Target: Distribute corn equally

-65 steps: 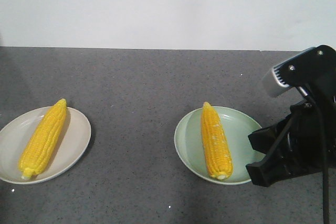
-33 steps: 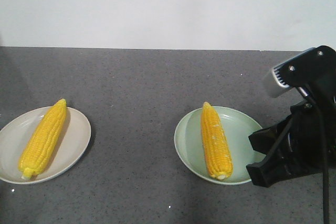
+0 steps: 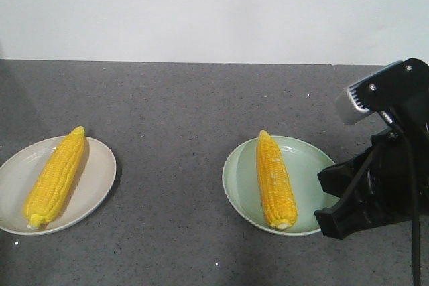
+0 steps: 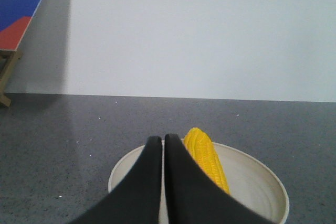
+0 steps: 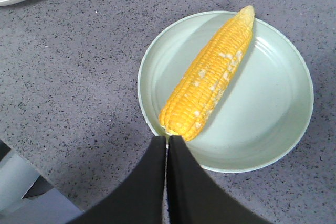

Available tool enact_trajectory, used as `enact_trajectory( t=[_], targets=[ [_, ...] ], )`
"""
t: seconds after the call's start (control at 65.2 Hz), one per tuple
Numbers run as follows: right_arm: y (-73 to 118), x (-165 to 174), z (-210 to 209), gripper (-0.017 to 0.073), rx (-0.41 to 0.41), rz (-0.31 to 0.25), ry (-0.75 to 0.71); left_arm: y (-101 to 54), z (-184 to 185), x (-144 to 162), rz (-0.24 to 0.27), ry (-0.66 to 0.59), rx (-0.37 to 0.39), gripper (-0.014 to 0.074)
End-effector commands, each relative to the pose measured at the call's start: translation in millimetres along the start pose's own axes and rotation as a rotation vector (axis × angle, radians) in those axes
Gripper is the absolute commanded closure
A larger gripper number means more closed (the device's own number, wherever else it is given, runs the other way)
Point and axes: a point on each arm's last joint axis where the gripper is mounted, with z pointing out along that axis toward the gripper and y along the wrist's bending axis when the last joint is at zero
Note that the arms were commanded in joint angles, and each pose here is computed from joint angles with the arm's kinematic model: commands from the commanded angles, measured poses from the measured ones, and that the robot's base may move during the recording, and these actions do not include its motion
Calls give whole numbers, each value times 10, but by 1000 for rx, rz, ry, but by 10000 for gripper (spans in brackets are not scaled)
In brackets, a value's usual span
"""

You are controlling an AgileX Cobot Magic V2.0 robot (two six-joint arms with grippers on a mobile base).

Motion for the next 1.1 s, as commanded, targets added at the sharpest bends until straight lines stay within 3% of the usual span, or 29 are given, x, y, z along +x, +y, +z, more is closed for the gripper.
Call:
enact_trajectory(
  t=[0.0, 1.089],
  targets=[
    [4, -87, -96, 569, 2, -16, -83, -14, -25, -143, 1, -120, 16, 601],
    [4, -88, -96, 569, 2, -16, -85, -11, -23, -134, 5, -107, 10, 600]
  ],
)
